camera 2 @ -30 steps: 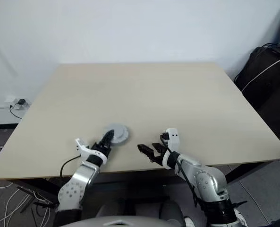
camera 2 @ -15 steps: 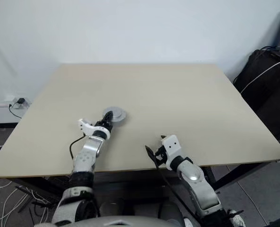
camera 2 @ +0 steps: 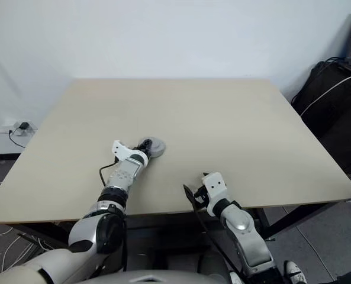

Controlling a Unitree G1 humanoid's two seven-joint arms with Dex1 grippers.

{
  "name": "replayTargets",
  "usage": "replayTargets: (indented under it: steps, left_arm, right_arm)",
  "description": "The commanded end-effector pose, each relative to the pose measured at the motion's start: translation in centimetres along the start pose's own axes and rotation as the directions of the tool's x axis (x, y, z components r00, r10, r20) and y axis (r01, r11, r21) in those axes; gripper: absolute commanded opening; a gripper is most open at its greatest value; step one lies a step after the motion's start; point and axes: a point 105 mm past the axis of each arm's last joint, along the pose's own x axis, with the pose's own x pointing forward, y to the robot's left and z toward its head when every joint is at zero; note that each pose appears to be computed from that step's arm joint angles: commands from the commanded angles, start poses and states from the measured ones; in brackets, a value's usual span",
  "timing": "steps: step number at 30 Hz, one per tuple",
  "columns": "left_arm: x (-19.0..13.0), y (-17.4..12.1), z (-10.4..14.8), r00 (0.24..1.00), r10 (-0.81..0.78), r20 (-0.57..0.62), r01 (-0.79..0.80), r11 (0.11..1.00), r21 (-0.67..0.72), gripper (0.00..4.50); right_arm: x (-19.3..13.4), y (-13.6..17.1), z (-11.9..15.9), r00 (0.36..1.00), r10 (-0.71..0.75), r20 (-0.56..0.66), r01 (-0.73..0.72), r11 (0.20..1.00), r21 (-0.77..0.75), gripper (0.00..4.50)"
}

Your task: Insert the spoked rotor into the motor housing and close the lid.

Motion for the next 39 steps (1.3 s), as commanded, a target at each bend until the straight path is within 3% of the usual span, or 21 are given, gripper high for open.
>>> replayTargets:
  steps: [1,2,3,11,17,24,27,30,33,39]
  left_arm:
    - [0.2,-1.0,0.7,1.0,-0.01,0.016,0.009,0.999,0.038,4.07]
    - [0.1,-0.7,0.6,1.0,-0.004,0.013,0.004,0.999,0.042,4.45]
    - [0.0,-0.5,0.6,1.0,0.001,0.01,-0.002,0.999,0.045,4.48]
    - [-4.3,4.1,0.5,0.996,0.05,-0.071,-0.036,0.983,0.179,4.48]
    - [-9.9,7.5,1.2,0.998,0.055,-0.037,-0.034,0.902,0.43,4.48]
    - [-14.3,6.0,1.7,0.986,-0.09,0.143,-0.028,0.749,0.662,4.48]
    - [-15.4,5.3,1.8,0.96,-0.143,0.242,-0.119,0.572,0.811,4.48]
    - [-16.0,5.4,1.2,0.945,-0.168,0.282,-0.16,0.516,0.842,4.48]
    - [-16.4,5.5,1.0,0.913,-0.211,0.348,-0.245,0.398,0.884,4.48]
    - [-16.1,5.4,0.7,0.875,-0.228,0.426,-0.322,0.383,0.866,4.48]
  right_arm:
    - [0.0,-0.3,1.7,0.998,-0.016,0.056,0.017,1.0,-0.014,4.5]
    - [0.0,-0.3,1.6,0.998,-0.016,0.054,0.017,1.0,-0.014,4.5]
    - [0.0,-0.3,1.6,0.998,-0.016,0.053,0.017,1.0,-0.014,4.5]
    - [0.0,-0.3,1.5,0.999,-0.013,0.042,0.013,1.0,-0.006,4.5]
    - [0.0,-0.3,1.4,0.999,-0.013,0.039,0.012,1.0,0.015,4.5]
    - [-0.3,-1.6,2.0,0.984,-0.132,0.118,0.127,0.991,0.051,4.5]
    - [-0.8,-2.5,2.2,0.963,-0.215,0.163,0.214,0.977,0.027,4.5]
    - [-1.1,-3.1,1.8,0.942,-0.281,0.185,0.282,0.959,0.023,4.5]
    - [-1.6,-4.0,1.5,0.908,-0.364,0.206,0.364,0.931,0.036,4.5]
    - [-2.6,-5.5,0.8,0.847,-0.492,0.2,0.485,0.87,0.087,4.5]
